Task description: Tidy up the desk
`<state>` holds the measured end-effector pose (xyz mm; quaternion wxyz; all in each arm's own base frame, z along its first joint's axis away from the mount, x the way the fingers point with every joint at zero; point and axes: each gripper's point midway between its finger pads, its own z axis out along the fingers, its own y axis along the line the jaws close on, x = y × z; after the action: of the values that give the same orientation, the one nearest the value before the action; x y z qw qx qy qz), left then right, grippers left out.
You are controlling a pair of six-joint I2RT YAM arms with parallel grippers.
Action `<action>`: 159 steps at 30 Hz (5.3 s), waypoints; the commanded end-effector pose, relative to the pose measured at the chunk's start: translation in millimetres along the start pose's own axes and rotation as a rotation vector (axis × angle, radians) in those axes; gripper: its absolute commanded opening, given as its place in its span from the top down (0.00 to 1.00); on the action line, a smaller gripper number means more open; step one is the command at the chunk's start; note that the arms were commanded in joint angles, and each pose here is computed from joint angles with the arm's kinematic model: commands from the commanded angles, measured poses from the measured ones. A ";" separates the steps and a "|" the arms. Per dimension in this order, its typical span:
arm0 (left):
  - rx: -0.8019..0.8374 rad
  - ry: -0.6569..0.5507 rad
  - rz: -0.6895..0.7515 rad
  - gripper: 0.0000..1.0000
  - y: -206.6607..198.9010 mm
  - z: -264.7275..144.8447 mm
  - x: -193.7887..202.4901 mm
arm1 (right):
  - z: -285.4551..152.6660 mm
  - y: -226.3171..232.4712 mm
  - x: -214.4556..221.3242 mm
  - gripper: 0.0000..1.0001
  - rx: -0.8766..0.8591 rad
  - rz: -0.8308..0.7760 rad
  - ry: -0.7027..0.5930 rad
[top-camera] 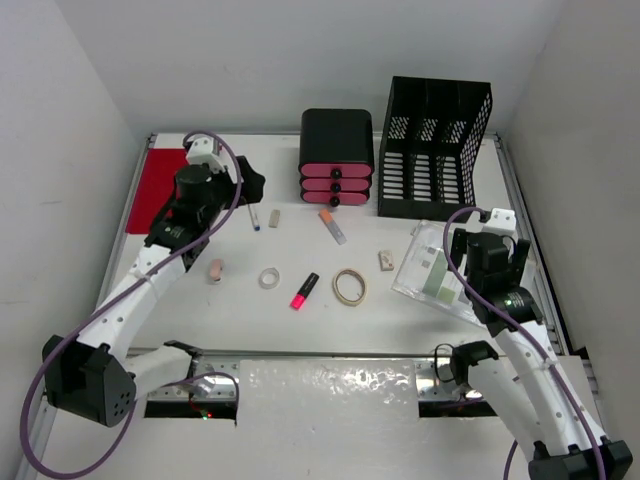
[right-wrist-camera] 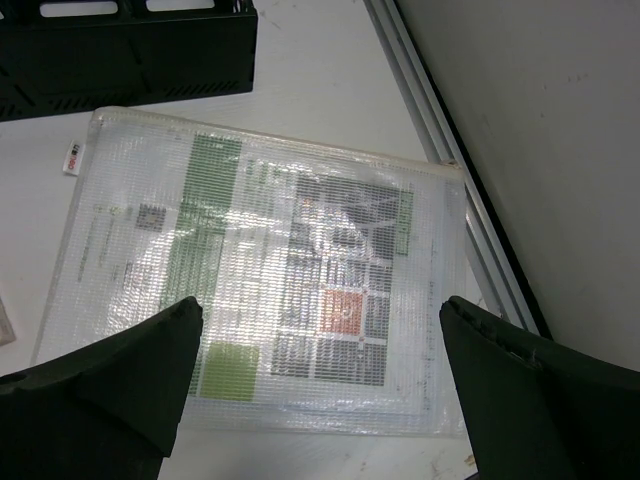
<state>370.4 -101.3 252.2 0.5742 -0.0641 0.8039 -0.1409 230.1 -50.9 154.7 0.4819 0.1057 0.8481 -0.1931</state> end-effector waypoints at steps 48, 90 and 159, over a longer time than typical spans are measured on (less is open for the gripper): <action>-0.651 0.306 0.532 0.20 202.6 228.7 78.2 | 6.9 -7.2 11.5 0.01 0.068 -0.064 0.059; -0.393 0.510 0.265 1.00 184.8 207.5 101.7 | 15.5 35.8 -1.6 0.01 -0.134 -0.054 0.038; -1.193 0.373 -0.309 1.00 392.1 128.7 65.6 | -49.7 586.5 -134.3 0.01 -1.680 0.197 -0.048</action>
<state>489.8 243.3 28.5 0.2533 -0.4677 0.8095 0.2488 464.8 488.4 123.1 0.4149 -0.2283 0.7322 0.4896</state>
